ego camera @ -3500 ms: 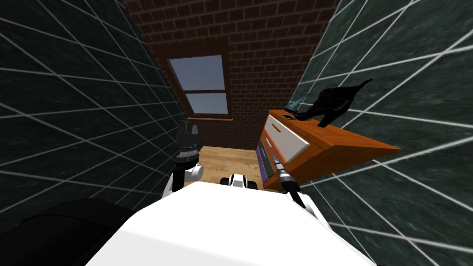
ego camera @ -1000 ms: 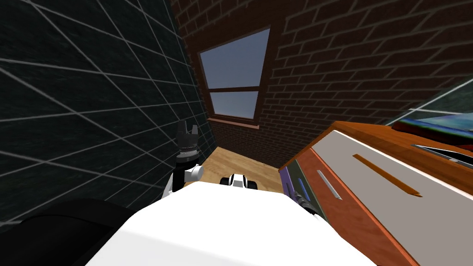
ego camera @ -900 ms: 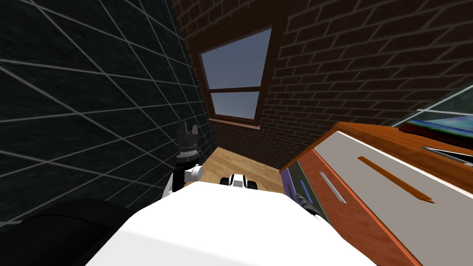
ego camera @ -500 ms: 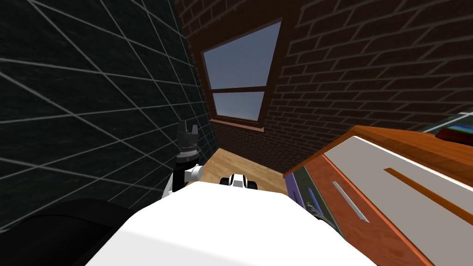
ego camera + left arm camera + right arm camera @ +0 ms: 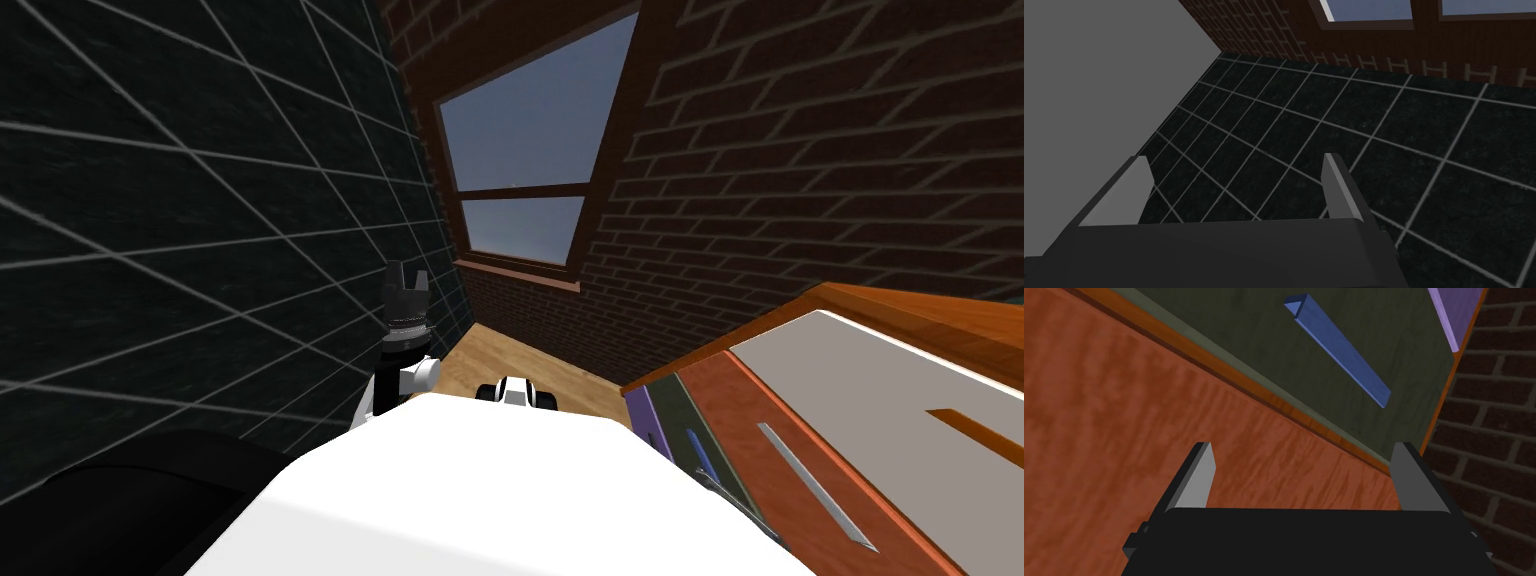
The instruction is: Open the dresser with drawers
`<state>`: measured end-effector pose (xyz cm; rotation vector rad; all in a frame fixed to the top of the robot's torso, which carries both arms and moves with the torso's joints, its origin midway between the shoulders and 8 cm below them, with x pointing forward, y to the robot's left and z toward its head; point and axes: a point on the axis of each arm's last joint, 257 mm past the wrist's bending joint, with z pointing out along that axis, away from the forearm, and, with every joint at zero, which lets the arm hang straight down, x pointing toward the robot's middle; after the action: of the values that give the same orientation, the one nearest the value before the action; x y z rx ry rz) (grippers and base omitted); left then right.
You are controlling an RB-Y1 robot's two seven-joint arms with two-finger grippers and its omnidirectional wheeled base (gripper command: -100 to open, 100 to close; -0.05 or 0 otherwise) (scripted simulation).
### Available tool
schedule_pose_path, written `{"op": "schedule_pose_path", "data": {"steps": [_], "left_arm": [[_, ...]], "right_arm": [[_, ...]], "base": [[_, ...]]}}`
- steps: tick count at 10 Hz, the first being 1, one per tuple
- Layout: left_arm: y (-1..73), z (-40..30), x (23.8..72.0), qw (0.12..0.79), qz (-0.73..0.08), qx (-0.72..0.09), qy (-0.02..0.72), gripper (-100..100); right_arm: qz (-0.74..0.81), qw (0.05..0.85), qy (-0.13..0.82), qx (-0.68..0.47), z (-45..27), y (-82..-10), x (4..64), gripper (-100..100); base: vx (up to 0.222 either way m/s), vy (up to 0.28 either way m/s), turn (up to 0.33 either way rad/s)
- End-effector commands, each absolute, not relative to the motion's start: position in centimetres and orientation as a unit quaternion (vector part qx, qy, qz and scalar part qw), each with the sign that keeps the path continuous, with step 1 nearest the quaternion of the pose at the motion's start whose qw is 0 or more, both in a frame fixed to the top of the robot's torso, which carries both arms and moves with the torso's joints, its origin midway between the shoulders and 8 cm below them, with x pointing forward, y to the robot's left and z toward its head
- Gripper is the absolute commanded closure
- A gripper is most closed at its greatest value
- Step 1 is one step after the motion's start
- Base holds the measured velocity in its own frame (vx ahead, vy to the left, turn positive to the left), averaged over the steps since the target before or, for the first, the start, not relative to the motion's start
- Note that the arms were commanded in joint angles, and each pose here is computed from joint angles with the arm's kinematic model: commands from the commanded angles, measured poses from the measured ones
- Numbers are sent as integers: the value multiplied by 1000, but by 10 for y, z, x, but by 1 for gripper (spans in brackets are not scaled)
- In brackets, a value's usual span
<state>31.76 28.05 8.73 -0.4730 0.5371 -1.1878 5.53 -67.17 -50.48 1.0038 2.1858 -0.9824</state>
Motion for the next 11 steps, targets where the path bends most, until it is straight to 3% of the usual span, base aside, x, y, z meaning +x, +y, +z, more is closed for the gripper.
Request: {"op": "schedule_pose_path", "data": {"steps": [1,11], "left_arm": [[280,87,318,769,-547,-218,248,0],[280,87,318,769,-547,-218,248,0]], "right_arm": [[-402,249,801,367,-492,-690,28,-100],[-545,175,743,346,-433,-756,-67,-100]], "base": [[63,24,19],[111,34,1]]}}
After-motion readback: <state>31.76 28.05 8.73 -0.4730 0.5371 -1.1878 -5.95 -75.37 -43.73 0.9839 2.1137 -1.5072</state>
